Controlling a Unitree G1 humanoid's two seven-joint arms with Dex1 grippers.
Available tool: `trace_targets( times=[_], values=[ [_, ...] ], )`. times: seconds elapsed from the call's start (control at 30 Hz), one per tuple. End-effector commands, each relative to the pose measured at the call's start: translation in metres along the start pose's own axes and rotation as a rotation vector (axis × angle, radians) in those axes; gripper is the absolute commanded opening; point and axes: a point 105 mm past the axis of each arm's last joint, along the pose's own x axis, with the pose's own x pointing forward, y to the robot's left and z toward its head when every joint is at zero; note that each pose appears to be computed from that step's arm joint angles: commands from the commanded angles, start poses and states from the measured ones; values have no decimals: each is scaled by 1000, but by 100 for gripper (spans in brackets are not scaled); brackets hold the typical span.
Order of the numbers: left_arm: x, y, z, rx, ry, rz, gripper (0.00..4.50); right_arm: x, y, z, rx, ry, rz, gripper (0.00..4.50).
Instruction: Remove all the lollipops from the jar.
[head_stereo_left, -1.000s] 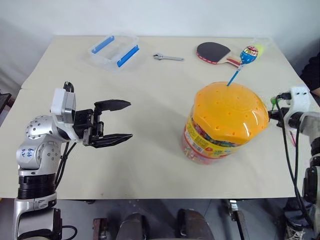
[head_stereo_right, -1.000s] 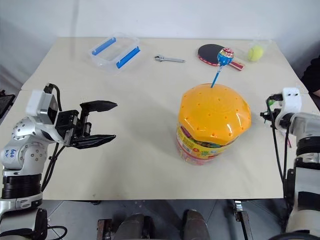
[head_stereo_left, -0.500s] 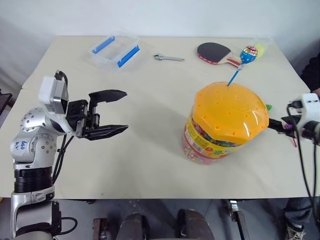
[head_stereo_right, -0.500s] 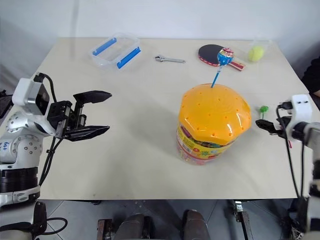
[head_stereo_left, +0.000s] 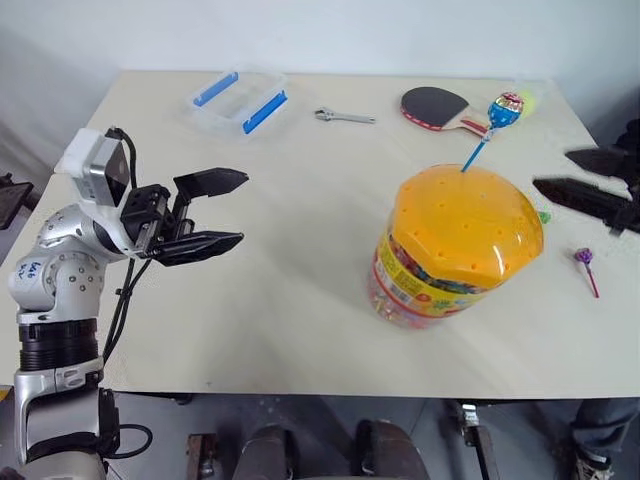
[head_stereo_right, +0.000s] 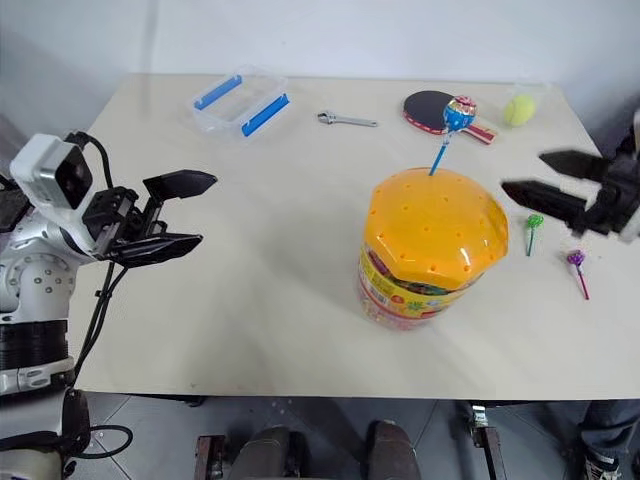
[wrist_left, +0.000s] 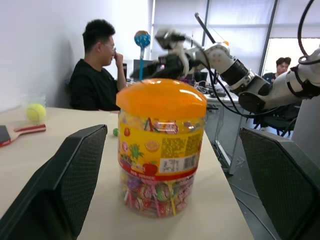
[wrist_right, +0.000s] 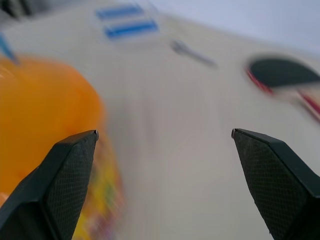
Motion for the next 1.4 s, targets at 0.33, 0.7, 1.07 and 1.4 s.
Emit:
trace_targets(
  times=[0.33, 0.7, 1.07, 1.4],
  values=[
    [4, -5, 16, 67, -17, -46, 450, 45, 28, 13, -19, -61, 233, 447],
    [4, -2, 15, 76, -9, -36, 450, 49, 38, 20, -24, -102, 288, 190],
    [6, 3, 12, 79, -18, -56, 450, 38, 20, 71, -78, -271, 136, 5],
    [7, 5, 9, 69, -19, -77, 450, -11, -63, 48, -32, -159, -359, 5]
  ],
)
